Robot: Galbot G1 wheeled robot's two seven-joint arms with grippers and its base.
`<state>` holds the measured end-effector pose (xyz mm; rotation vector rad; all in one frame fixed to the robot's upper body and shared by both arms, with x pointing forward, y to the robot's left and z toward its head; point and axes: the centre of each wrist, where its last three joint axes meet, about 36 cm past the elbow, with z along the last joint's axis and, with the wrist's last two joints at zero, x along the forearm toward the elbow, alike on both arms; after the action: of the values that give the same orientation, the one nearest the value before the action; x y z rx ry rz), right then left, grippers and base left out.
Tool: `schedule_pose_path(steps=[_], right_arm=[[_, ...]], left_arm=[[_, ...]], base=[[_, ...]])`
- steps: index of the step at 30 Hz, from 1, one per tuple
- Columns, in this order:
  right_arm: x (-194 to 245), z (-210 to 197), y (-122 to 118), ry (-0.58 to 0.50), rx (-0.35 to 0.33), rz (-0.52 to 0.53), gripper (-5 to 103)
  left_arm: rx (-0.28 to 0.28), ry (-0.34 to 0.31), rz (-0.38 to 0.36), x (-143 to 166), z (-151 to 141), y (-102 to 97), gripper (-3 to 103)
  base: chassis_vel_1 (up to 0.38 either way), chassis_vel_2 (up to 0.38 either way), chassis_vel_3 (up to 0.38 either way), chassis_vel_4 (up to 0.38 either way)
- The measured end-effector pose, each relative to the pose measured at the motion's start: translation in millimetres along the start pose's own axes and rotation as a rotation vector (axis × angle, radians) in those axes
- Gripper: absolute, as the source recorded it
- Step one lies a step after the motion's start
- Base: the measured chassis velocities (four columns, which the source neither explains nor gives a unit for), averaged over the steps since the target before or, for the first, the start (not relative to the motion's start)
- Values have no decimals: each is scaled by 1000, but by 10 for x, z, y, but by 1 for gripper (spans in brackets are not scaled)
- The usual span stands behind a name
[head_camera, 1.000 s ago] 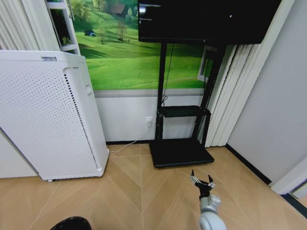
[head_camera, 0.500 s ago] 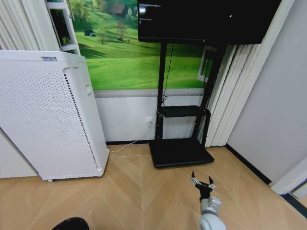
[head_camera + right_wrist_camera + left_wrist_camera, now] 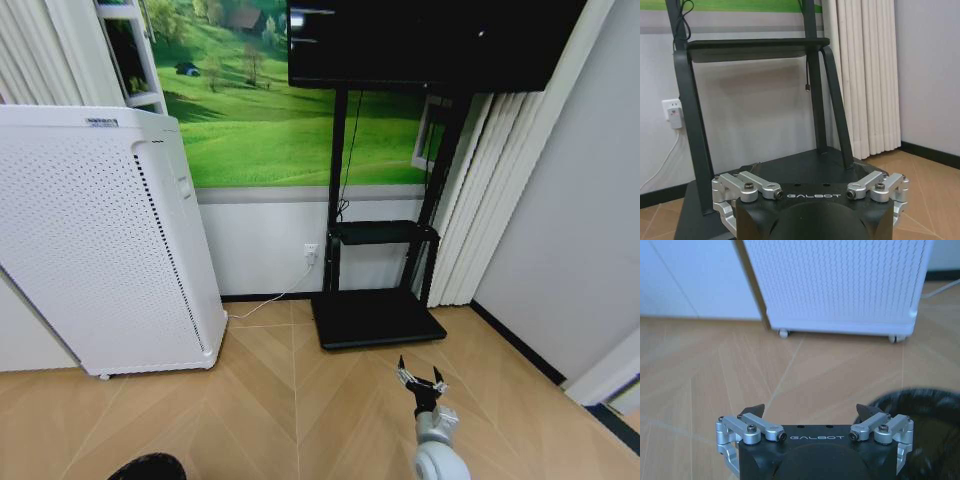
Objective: Pick up the trash bin and place the garbage on the floor into it.
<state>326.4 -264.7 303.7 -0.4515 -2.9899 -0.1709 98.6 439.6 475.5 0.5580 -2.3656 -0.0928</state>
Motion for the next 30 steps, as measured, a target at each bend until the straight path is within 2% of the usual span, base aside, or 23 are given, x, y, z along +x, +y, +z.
schedule_pose_path(steps=[2,3,6,7,8,9,10,12,13,16,18,20,21,22,26,30], right_arm=[[73,-32,-15,-8,14,-30,100],[73,-32,-15,-8,14,-30,100],[134,-91,-65,-42,51,-56,100],[134,-91,-65,-42,51,-56,100],[151,-109,-75,-48,57,-58,100],[184,-156,-87,-57,60,-62,100],[184,-156,-87,-57,60,-62,100],[242,-233,-112,-68,62,-59,100],[242,-233,-112,-68,62,-59,100],[320,-349,-177,-86,56,-47,100],[351,-378,-227,-93,60,-45,100],[414,-407,-326,-107,72,-45,100],[414,-407,-326,-107,72,-45,100],[447,-433,-368,-116,76,-47,100],[514,-516,-389,-135,74,-71,100],[528,-584,-392,-164,77,-99,100]], left_arm=[[-14,-111,17,78,-288,-106,100],[-14,-111,17,78,-288,-106,100],[3,-240,30,142,-604,-265,100],[3,-240,30,142,-604,-265,100],[16,-280,34,155,-686,-323,100],[41,-355,46,190,-848,-457,100],[41,-355,46,190,-848,-457,100],[69,-424,76,236,-1025,-655,100],[69,-424,76,236,-1025,-655,100],[85,-472,154,253,-1136,-842,100],[83,-490,182,243,-1148,-874,100],[59,-547,240,227,-1158,-912,100],[59,-547,240,227,-1158,-912,100],[52,-587,285,219,-1161,-931,100],[61,-646,363,196,-1194,-957,100],[56,-672,375,187,-1228,-959,100]], base=[[0,0,0,0],[0,0,0,0],[0,0,0,0],[0,0,0,0],[0,0,0,0],[0,0,0,0],[0,0,0,0],[0,0,0,0],[0,0,0,0],[59,66,-60,-71],[97,99,-89,-109],[106,145,-104,-109],[103,145,-94,-101],[77,64,-94,-69],[38,8,-36,-35],[0,0,0,0]])
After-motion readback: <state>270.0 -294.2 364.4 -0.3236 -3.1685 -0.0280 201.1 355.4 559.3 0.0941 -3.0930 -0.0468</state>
